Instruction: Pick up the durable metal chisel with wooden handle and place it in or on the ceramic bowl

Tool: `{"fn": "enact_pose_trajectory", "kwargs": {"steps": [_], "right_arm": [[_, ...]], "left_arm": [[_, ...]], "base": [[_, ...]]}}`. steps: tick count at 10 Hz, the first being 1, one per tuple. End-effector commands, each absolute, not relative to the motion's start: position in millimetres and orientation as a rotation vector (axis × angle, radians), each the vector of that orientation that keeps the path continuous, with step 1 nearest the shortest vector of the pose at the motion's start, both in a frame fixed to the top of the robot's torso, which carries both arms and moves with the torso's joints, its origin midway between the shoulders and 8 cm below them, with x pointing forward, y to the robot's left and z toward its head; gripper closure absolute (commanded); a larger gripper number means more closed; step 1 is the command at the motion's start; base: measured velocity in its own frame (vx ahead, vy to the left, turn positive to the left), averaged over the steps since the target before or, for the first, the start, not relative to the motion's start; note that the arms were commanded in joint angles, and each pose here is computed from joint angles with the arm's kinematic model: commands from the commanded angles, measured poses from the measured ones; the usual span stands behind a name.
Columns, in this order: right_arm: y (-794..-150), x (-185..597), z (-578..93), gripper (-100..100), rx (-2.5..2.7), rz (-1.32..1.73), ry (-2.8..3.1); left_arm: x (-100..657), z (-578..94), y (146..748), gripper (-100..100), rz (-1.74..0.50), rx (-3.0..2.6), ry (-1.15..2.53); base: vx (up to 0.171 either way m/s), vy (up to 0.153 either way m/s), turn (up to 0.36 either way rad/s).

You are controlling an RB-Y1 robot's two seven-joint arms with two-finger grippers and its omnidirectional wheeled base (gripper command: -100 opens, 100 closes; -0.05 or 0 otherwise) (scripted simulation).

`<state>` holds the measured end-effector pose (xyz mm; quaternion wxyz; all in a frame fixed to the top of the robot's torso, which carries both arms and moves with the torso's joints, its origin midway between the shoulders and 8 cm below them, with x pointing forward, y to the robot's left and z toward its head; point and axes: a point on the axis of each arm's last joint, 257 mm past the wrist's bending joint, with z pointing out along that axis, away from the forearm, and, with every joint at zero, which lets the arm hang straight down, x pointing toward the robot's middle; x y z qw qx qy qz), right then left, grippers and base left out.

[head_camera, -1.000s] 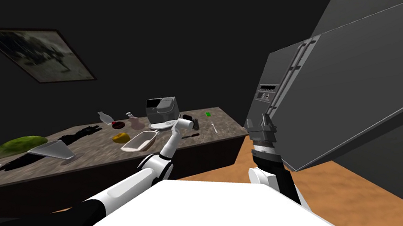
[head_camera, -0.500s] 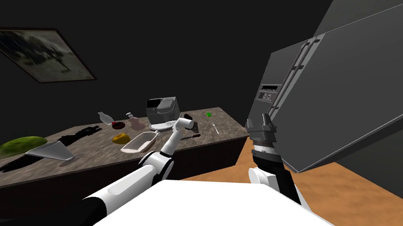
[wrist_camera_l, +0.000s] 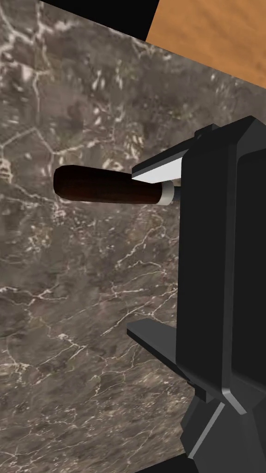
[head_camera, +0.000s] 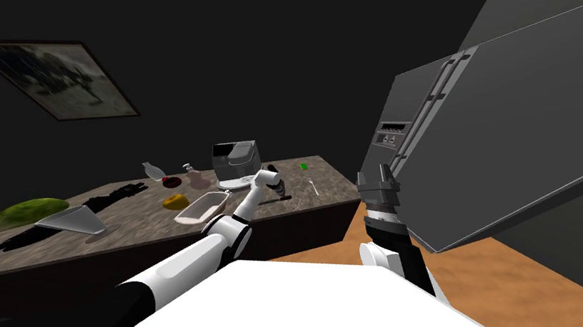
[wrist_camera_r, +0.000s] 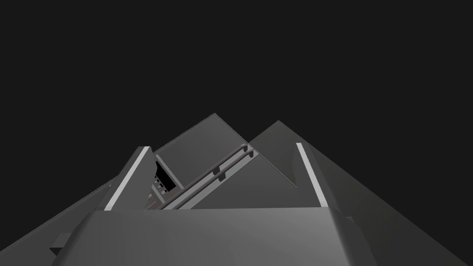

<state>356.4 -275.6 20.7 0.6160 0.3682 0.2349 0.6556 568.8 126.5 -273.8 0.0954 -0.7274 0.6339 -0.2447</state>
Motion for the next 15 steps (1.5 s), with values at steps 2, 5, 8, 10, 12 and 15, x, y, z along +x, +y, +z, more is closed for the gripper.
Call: {"fn": "enact_pose_trajectory", "kwargs": {"steps": [2,5,8,10,12,15], "right_arm": [[-276,356,21,0,0.848,1.51,0.541],[-276,356,21,0,0.848,1.51,0.541],[-276,356,21,0,0.848,1.51,0.541],[-276,356,21,0,0.848,1.51,0.541],[-276,356,21,0,0.848,1.51,0.541],[-276,356,21,0,0.848,1.51,0.541]], "left_arm": [[557,-280,133,-100,-0.651,-2.19,1.902],[537,-297,146,-100,-0.496,-2.266,1.939],[515,-311,158,-100,-0.346,-2.332,1.972],[503,-317,164,-100,-0.267,-2.363,1.989],[487,-324,171,-100,-0.169,-2.402,2.01],[481,-327,172,-100,-0.131,-2.417,2.018]], "base": [[0.022,0.018,0.004],[0.03,0.023,0.012],[0.048,0.026,0.014],[0.039,0.029,0.01],[0.043,0.028,0.018],[0.029,0.019,0.007]]}}
